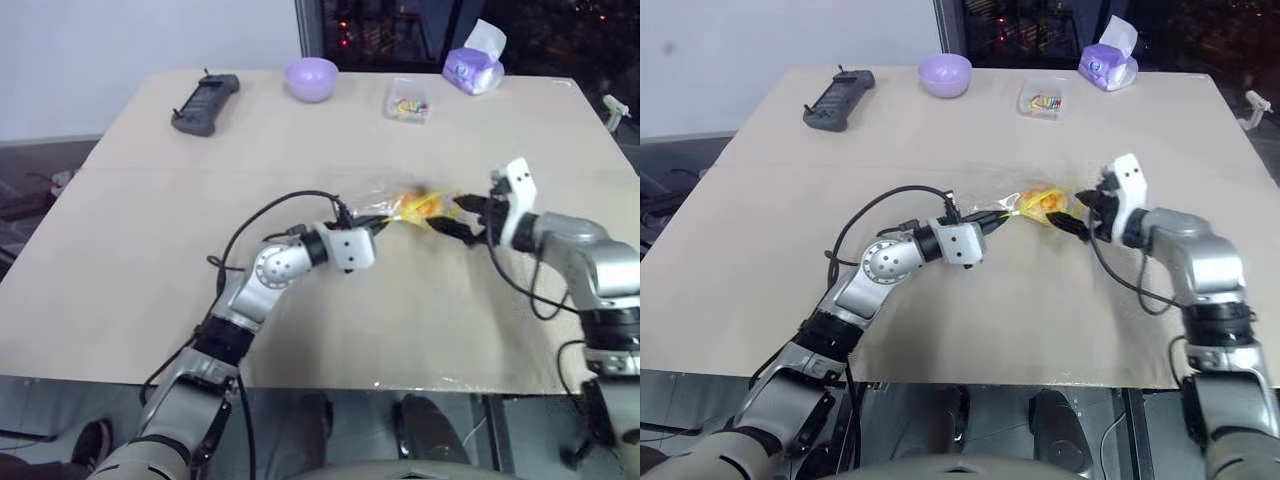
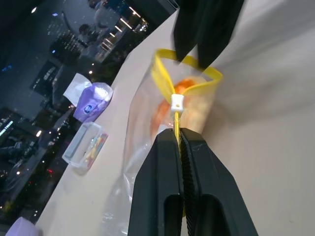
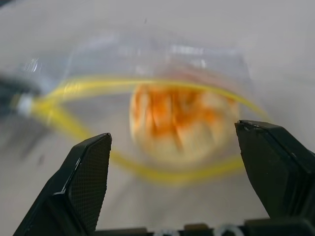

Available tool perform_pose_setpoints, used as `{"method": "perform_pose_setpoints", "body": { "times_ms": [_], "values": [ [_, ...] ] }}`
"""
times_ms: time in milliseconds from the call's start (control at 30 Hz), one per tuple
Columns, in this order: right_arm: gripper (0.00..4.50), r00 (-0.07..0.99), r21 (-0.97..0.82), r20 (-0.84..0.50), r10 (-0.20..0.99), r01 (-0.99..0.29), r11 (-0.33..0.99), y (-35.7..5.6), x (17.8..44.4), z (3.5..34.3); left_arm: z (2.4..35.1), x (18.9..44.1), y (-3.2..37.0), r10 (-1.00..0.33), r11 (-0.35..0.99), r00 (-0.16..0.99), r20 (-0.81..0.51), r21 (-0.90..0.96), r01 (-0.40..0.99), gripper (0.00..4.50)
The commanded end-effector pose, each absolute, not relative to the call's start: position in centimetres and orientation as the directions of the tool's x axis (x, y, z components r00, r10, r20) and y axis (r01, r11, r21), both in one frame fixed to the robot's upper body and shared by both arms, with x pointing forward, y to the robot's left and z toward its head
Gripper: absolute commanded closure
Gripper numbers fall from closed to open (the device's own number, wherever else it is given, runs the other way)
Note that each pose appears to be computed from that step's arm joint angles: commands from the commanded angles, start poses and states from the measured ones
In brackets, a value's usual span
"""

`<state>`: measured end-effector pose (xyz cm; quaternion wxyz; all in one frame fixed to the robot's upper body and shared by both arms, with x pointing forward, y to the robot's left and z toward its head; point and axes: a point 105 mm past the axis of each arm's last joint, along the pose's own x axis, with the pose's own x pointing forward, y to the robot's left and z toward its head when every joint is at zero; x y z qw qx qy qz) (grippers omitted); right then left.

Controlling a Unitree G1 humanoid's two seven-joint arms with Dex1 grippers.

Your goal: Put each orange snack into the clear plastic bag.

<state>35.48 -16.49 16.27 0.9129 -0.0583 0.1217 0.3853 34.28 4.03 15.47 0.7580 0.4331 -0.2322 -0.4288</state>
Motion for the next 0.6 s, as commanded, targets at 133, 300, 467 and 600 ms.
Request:
{"method": "perform_pose_setpoints", "body": {
  "times_ms": [133,300,467,600],
  "values": [
    [0.14,0.824,-0.553,-0.350,0.445,-0.565,0.612,-23.2,37.1,15.0,16.9,33.9,3.6,-0.868,0.270,0.496,0.031,0.868,0.417,4.50],
    [0.14,0.853,-0.712,-0.319,0.412,-0.503,0.490,-21.7,39.6,13.2,16.8,33.8,3.2,-0.874,0.264,0.484,0.031,0.868,0.421,4.50],
    [0.14,0.835,-0.732,-0.256,0.487,-0.497,0.467,-19.0,40.8,13.2,17.1,34.0,3.5,-0.868,0.271,0.495,0.037,0.870,0.411,4.50],
    [0.14,0.790,-0.704,-0.273,0.550,-0.554,0.445,-17.9,40.5,12.6,17.0,34.0,3.8,-0.859,0.283,0.511,0.041,0.869,0.406,4.50]
  ]
}}
